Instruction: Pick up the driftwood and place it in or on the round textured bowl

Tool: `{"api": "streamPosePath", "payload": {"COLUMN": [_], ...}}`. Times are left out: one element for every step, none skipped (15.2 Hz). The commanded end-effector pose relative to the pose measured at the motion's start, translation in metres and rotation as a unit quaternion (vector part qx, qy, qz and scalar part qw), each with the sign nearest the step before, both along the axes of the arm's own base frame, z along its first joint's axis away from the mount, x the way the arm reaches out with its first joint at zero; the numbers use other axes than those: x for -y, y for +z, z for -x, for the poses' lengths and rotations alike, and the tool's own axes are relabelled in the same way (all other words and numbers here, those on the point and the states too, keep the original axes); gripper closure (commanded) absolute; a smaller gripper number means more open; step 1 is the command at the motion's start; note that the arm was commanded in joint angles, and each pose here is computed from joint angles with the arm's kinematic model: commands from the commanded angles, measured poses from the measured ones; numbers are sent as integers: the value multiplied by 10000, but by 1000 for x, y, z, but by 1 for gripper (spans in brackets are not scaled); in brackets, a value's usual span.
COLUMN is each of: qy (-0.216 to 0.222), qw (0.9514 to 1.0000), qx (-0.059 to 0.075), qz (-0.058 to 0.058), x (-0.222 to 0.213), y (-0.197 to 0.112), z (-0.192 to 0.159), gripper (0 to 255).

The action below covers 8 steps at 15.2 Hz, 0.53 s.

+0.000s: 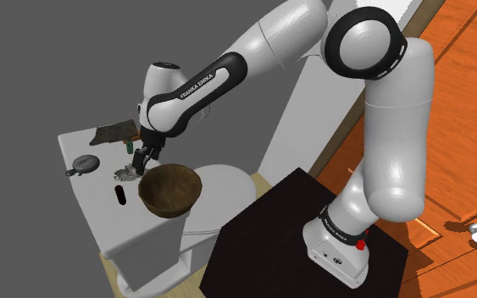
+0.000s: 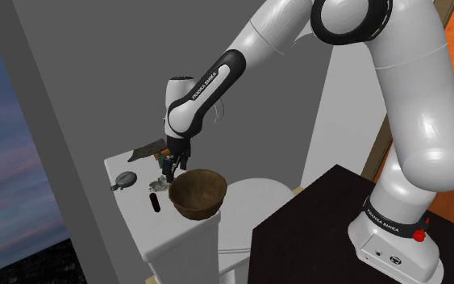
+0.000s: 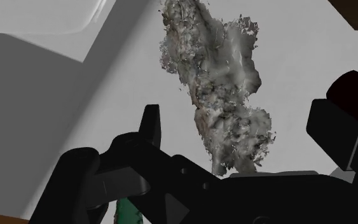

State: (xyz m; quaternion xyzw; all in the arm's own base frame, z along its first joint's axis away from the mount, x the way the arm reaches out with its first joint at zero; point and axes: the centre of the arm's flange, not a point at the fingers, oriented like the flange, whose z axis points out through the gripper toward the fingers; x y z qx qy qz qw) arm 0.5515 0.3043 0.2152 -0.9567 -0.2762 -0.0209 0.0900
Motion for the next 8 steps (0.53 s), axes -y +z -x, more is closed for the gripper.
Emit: {"api": "streamPosePath", "payload": {"qy": [0,0,0,0,0,0,0,0], "qw": [10000,10000,10000,10000,10000,10000,10000,10000], "qx": [2,2,2,2,2,2,2,2], "qz": [-1,-1,-1,-1,-1,-1,-1,-1], "x": [-2,-2,-2,-2,-2,-2,-2,-2], "y": [-10,-13,-13,-13,-13,-13,-13,-13], "z": [-1,-1,-1,-1,-1,-1,-1,-1], "gripper": [0,0,0,0,0,0,0,0]}}
